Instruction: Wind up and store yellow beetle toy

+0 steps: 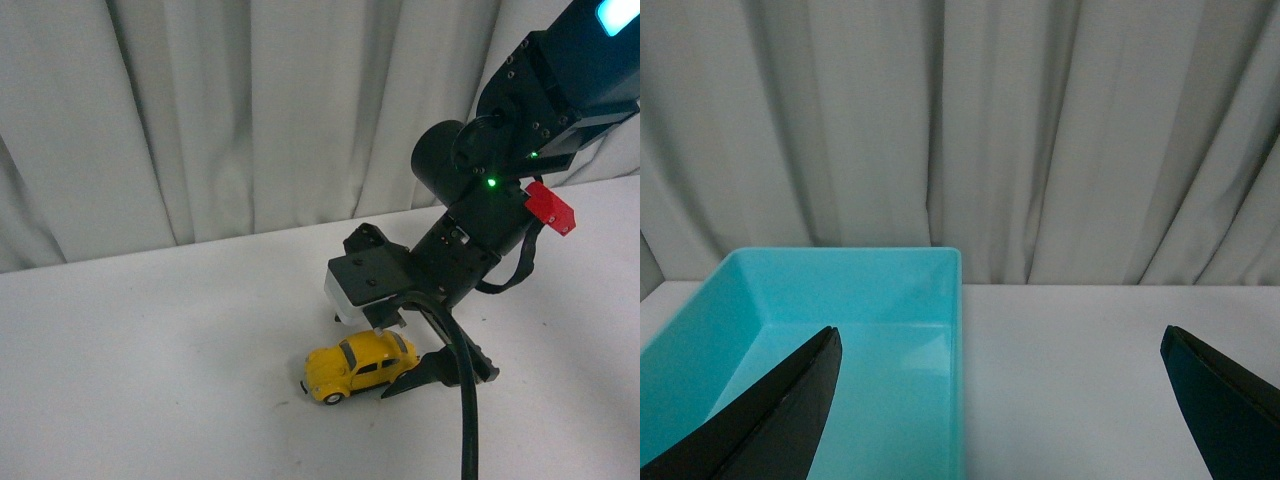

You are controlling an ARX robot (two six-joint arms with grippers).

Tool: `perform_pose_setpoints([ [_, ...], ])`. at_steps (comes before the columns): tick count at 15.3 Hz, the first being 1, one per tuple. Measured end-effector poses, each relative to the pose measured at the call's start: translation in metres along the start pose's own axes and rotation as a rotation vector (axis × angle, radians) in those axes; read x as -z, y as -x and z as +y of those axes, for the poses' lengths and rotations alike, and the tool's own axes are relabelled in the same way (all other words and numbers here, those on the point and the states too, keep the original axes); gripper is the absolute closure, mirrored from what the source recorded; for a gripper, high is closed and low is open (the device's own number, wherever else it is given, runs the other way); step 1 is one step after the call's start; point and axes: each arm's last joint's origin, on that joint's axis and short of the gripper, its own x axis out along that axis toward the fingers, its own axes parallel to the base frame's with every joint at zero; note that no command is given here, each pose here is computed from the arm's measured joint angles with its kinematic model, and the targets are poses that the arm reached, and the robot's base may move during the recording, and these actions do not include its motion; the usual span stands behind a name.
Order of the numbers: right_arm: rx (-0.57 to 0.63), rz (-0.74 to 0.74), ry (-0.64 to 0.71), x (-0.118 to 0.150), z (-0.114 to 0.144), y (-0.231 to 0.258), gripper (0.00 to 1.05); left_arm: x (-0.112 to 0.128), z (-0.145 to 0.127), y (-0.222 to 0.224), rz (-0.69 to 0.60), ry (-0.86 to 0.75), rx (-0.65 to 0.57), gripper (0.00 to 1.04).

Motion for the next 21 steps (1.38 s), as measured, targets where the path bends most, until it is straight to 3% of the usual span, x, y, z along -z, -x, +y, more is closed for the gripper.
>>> perform_pose_setpoints([
  [5, 0.008, 0.015, -0.023, -0.004, -0.002, -0.005, 0.08, 0.000, 0.000, 0.000, 0.000, 0.000, 0.000, 0.07],
  [10, 0.012, 0.006, 0.005, -0.012, -0.004, -0.012, 0.57, 0.000, 0.000, 0.000, 0.000, 0.000, 0.000, 0.07],
  [11, 0.017, -0.002, 0.007, -0.013, -0.004, -0.012, 0.61, 0.000, 0.000, 0.000, 0.000, 0.000, 0.000, 0.07],
  [21, 0.021, 0.017, -0.123, 0.002, 0.003, -0.004, 0.62, 0.000, 0.000, 0.000, 0.000, 0.000, 0.000, 0.07],
])
